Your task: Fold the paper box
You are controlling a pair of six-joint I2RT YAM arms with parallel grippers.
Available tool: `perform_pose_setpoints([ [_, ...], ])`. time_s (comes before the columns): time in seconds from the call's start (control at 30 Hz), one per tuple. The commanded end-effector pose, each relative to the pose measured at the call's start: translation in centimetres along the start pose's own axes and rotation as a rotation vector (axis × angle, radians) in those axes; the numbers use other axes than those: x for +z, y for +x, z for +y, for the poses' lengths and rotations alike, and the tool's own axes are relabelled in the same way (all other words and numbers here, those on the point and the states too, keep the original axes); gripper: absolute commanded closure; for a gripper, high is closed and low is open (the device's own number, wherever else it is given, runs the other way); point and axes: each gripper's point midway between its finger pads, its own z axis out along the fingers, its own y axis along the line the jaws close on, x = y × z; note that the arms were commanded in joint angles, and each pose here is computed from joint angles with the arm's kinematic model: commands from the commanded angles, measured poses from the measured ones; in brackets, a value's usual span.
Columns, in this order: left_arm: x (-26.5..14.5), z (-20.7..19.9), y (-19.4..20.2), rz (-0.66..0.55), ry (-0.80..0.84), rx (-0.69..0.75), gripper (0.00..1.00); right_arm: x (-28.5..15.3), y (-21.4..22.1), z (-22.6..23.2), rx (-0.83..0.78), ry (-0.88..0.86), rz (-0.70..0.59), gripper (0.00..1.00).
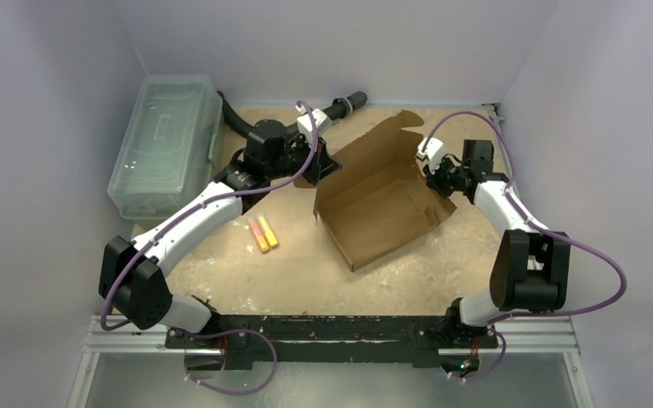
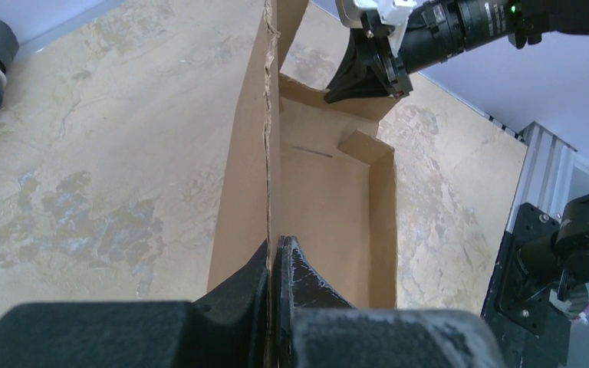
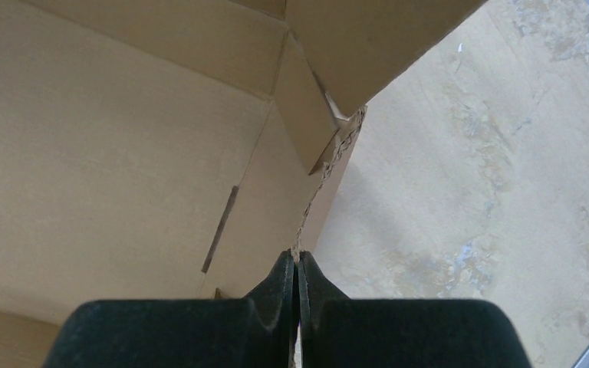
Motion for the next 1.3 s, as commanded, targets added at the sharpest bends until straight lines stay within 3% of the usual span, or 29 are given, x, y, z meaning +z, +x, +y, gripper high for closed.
perform_pose_setpoints([
  [0.0,-0.9,0.7,-4.0,-0.169,-0.075,0.020,1.00,-0.2,0.1,3.5,0.011,-0.115,-0.016,1.00],
  [0.23,-1.7,0.6,-3.3,-0.238,-0.082,-0.036,1.00,0.9,1.8,4.0,0.063,-0.143,0.041,1.00],
  [0.83,-1.2,-2.1,-3.1,-0.151,0.092,0.066,1.00,-1.8,-3.3,4.6,-0.133,-0.126,-0.156,1.00],
  [0.97,-1.9,-3.2,-3.4,-0.152,0.147,0.085,1.00,-1.7,-3.2,3.2,-0.101,-0.056,-0.134,1.00],
  [1.27,-1.3,-2.9,-3.6,-0.120,0.147,0.064,1.00,-1.7,-3.3,4.9,-0.180,-0.127,-0.131,1.00],
])
